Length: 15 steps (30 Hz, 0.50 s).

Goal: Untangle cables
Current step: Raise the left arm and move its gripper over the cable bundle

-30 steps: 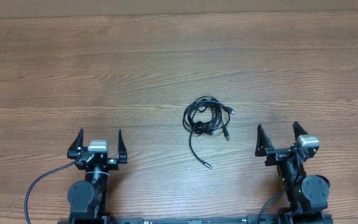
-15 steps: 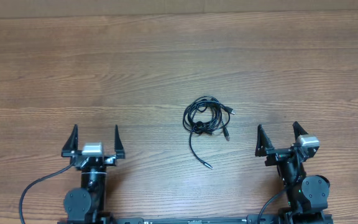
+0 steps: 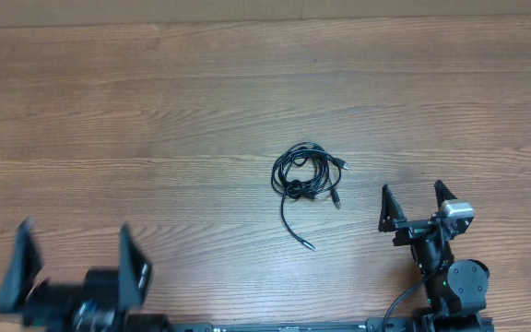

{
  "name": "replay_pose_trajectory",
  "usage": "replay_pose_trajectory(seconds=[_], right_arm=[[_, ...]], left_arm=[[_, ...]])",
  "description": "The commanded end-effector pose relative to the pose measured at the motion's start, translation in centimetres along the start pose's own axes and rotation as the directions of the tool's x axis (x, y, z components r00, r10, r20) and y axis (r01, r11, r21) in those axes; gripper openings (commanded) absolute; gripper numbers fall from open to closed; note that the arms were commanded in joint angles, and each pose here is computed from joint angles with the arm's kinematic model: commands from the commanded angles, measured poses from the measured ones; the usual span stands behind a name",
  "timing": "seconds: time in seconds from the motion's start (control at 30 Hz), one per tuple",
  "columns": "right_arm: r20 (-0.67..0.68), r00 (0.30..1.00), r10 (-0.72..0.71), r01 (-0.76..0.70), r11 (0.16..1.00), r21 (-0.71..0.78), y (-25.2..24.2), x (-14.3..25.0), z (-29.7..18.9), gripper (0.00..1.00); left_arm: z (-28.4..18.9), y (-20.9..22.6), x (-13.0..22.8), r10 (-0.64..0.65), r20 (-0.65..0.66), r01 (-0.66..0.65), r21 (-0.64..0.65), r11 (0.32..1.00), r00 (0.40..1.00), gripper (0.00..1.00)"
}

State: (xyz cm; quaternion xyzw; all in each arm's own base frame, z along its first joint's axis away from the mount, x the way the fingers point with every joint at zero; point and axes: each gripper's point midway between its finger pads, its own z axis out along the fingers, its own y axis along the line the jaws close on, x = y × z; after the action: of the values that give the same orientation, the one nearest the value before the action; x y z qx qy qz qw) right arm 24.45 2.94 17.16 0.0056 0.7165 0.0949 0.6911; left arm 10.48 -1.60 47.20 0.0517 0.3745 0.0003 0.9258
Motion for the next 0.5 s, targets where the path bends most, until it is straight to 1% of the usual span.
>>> replay_pose_trajectory(seconds=[0.0,0.1,0.23,0.33,0.47], right_arm=[[0.004,1.0,-0.007,0.007,1.0,0.011,-0.3,0.2,0.0,1.0],[0.004,1.0,-0.007,0.007,1.0,0.011,-0.3,0.2,0.0,1.0],[0.004,1.0,-0.007,0.007,1.0,0.011,-0.3,0.2,0.0,1.0],[0.004,1.0,-0.007,0.007,1.0,0.011,-0.3,0.2,0.0,1.0],[0.004,1.0,-0.007,0.007,1.0,0.011,-0.3,0.2,0.0,1.0]], left_arm=[[-0.5,-0.2,-6.2,-0.025,0.126,0.022,0.025,0.999,0.992,1.0],[-0.7,-0.3,-9.4,-0.055,0.18,0.048,0.047,0.998,0.982,1.0],[0.2,-1.3,-11.4,-0.081,0.186,0.059,0.122,0.991,0.979,1.0],[1.8,-1.9,-11.5,-0.12,0.138,0.096,0.167,0.981,0.983,1.0],[5.0,-2.8,-10.1,-0.151,-0.001,0.148,0.221,0.964,0.988,1.0]])
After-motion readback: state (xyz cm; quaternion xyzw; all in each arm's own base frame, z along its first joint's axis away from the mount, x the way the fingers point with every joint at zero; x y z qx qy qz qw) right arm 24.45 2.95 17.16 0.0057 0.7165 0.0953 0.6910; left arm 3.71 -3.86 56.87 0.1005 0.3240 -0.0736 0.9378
